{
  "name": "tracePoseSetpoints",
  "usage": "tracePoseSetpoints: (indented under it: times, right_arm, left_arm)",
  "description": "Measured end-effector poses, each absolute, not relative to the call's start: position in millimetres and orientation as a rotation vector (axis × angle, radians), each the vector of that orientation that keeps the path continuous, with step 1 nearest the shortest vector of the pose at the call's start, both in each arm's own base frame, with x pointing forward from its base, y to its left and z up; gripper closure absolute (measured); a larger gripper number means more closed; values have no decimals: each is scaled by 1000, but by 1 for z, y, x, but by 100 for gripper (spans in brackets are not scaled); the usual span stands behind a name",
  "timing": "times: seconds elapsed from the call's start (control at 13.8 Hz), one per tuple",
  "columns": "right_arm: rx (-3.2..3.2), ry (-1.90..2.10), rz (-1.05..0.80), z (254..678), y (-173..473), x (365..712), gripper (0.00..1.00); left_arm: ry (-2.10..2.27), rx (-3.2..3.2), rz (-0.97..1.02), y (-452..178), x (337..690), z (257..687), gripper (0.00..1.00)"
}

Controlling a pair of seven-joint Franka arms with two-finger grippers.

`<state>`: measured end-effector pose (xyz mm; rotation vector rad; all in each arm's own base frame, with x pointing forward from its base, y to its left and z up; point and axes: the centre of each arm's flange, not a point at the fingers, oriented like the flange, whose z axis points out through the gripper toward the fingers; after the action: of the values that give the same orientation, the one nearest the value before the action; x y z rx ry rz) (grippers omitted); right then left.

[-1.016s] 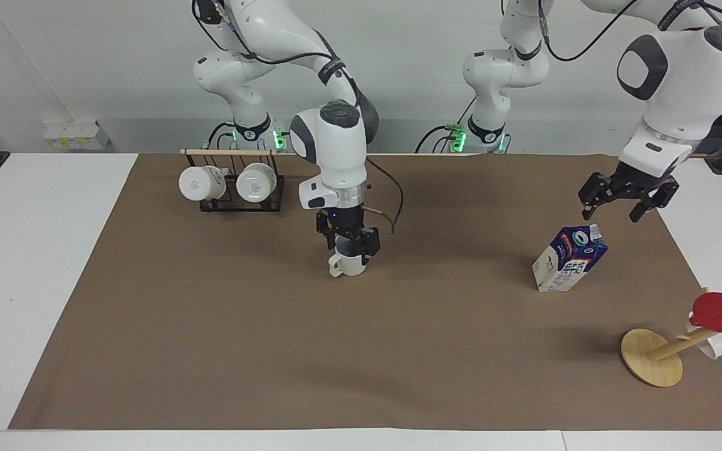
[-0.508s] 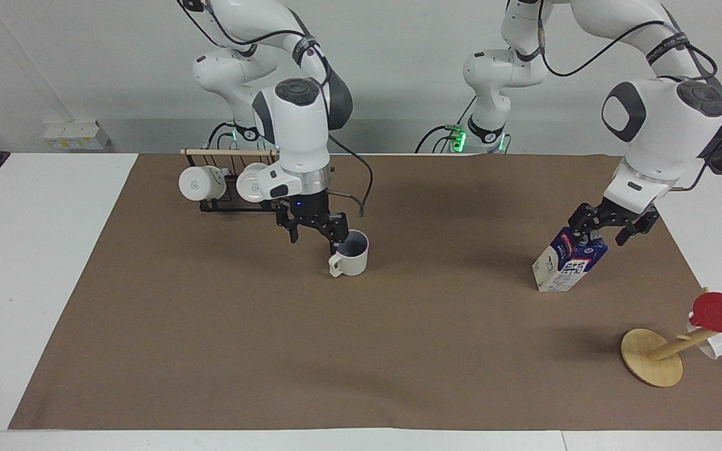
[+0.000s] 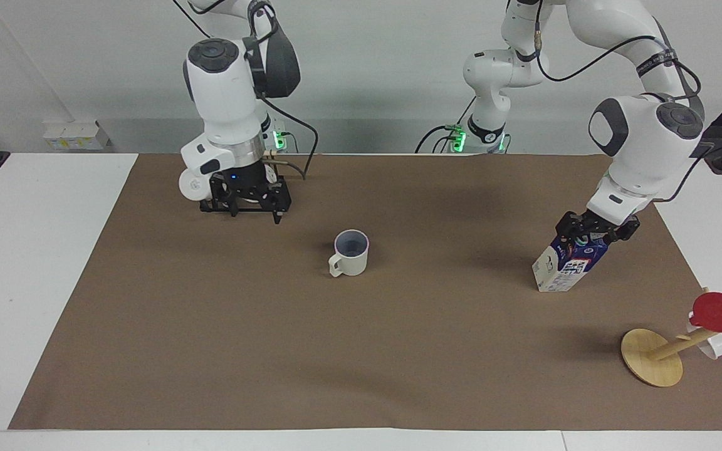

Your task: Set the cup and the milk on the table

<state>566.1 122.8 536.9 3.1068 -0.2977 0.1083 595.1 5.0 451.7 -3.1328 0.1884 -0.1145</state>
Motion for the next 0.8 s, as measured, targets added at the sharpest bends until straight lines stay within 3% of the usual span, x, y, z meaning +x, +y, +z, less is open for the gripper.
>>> tracePoseSetpoints:
  times: [0.07,0.22,0.51,0.8]
  right_arm:
    - [3105,-278,81,544,105,562,0]
    - [3106,-247,38,555,65,554,0]
    - [3110,-239,-2,567,-6,544,0]
    - [3115,-210,22,576,-53,538,0]
  left_arm:
    - [189,-3132,-121,6,595,452,37]
    - [190,-3131,-130,5,596,454,55]
    - [231,-3125,-195,-12,596,476,60]
    - [180,-3150,-239,-109,589,490,60]
